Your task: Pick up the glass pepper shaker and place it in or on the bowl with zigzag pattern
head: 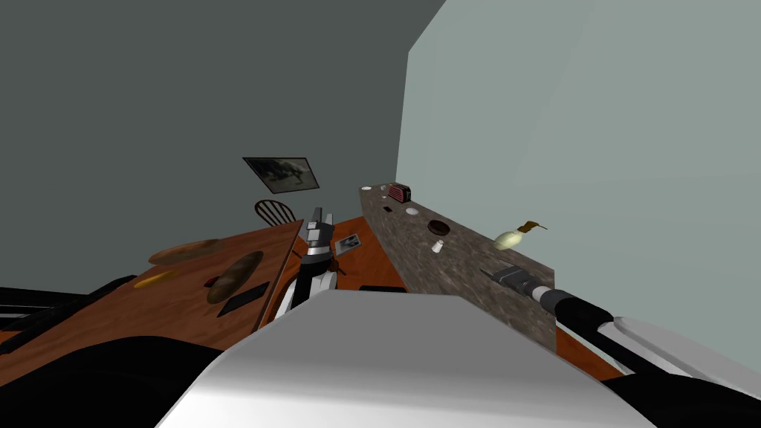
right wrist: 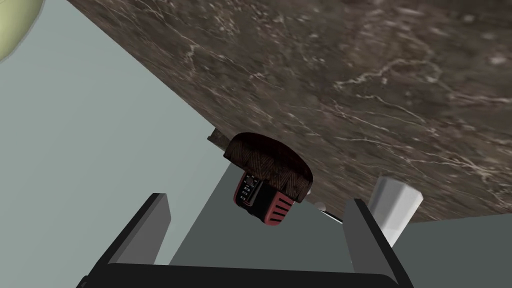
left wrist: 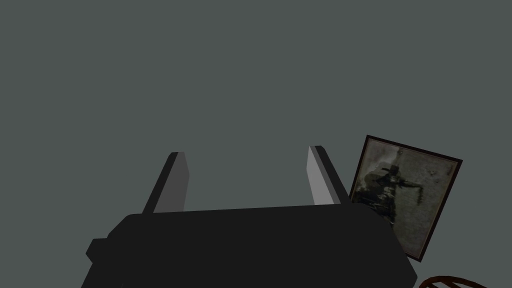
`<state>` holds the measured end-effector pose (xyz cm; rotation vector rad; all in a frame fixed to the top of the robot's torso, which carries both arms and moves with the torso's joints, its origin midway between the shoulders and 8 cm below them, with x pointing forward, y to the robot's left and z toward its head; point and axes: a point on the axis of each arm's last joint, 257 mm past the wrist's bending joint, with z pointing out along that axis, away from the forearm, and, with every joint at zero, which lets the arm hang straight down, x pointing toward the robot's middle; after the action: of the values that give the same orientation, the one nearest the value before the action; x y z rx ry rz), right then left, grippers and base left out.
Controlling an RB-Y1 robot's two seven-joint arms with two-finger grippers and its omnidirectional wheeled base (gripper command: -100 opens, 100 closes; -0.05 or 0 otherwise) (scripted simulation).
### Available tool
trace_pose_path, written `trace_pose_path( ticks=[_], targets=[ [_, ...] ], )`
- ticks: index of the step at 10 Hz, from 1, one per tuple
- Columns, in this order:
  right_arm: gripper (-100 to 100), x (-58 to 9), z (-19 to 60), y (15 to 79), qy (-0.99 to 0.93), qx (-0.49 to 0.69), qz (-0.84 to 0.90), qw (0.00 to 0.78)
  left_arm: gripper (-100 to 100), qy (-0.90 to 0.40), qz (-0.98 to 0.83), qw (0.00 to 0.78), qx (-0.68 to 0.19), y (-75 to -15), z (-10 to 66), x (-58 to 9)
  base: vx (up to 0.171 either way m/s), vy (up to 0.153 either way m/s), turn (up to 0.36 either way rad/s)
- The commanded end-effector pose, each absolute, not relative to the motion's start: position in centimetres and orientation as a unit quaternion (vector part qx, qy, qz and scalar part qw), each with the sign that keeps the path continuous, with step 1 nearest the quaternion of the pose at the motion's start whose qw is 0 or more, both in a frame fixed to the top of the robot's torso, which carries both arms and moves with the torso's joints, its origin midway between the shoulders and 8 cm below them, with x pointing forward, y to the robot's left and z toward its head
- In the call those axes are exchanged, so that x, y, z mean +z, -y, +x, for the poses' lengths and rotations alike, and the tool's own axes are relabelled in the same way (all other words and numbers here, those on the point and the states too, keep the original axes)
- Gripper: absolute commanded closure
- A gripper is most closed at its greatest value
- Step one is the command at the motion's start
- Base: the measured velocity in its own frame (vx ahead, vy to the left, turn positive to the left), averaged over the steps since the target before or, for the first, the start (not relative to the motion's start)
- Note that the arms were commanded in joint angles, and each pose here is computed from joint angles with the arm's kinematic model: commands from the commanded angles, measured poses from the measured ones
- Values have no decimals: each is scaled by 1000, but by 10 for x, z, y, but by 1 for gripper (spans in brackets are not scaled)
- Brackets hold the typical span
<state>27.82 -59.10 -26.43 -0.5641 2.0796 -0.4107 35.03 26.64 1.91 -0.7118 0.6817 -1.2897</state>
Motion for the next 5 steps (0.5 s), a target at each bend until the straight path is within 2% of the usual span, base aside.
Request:
trace_pose_path(
  ticks=[1,5],
  targets=[
    [-100,-259,279,595,-844,-170,-246,445,0,-305,-318,688,-576,-266,350,19,34,6,-2],
    [-100,-247,274,598,-848,-170,-282,415,0,-305,-318,688,-576,-266,350,19,29,1,10]
  ],
)
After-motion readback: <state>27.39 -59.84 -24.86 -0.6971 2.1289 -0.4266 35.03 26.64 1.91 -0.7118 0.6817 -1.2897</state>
